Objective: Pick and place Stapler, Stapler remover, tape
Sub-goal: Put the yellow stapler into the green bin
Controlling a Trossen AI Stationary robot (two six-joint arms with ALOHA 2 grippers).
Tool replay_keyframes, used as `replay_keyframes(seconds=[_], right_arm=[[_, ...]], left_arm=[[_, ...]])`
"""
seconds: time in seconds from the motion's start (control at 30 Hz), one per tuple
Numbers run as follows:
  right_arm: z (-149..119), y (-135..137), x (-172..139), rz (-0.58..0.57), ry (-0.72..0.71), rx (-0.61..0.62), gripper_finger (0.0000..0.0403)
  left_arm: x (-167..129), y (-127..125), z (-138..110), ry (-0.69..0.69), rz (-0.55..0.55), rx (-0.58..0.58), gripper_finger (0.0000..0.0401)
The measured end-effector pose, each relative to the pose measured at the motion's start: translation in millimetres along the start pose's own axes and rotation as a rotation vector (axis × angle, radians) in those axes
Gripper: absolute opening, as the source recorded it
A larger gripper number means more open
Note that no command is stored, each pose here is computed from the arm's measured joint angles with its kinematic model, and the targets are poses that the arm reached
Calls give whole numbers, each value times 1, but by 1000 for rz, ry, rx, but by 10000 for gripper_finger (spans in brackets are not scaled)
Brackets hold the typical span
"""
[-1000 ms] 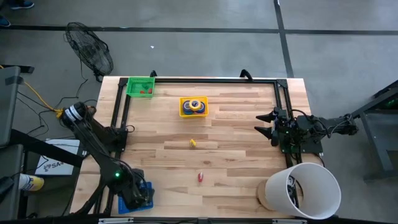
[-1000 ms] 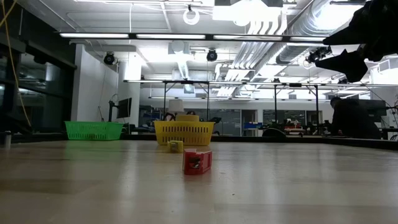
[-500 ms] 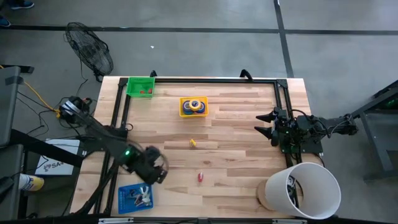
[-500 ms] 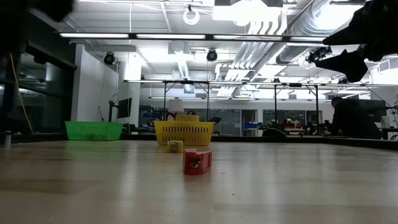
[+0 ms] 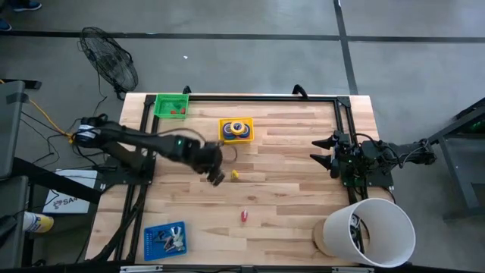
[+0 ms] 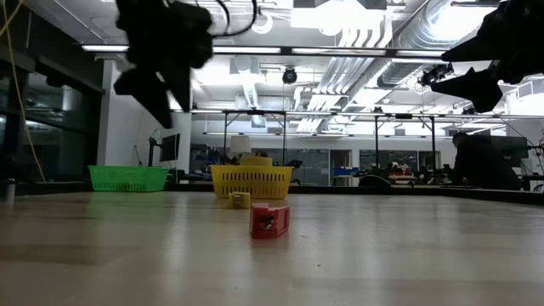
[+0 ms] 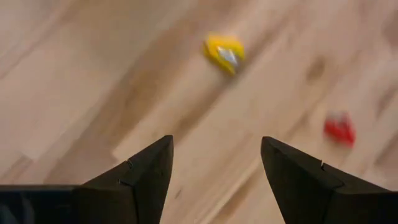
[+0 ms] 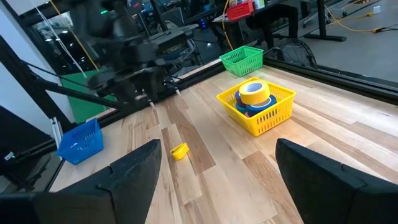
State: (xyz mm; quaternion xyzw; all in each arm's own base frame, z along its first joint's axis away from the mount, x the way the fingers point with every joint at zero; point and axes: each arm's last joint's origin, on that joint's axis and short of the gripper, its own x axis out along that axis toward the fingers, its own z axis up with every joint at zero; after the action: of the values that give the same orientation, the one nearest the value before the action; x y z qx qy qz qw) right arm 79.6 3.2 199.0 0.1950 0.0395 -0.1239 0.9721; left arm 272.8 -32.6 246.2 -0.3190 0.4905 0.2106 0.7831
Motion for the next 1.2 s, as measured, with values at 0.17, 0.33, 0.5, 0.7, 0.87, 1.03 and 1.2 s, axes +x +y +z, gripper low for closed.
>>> replay_keyframes(seconds=[0.17,0.33,0.5,0.7,0.87,1.03,1.2], right_arm=[[0,0,0,0,0,0,307],[0,0,0,0,0,0,307],[0,0,1,-4,7,-4,307],[-1,0,2,-8,16,-8,307],[-1,0,2,-7,15,-7,307],[-1,1,3,-11,23,-11,307],[-2,1,3,-13,27,-13,307]], left_arm=[[10,18,28,-39,10,-396,239],[26,15,40,-83,-36,-521,239],[54,9,45,-90,-37,-601,239],[84,3,49,-71,-83,-647,239],[97,-1,53,-87,-115,-650,239],[98,-2,53,-101,-113,-461,239],[92,-10,60,-129,-159,60,239]])
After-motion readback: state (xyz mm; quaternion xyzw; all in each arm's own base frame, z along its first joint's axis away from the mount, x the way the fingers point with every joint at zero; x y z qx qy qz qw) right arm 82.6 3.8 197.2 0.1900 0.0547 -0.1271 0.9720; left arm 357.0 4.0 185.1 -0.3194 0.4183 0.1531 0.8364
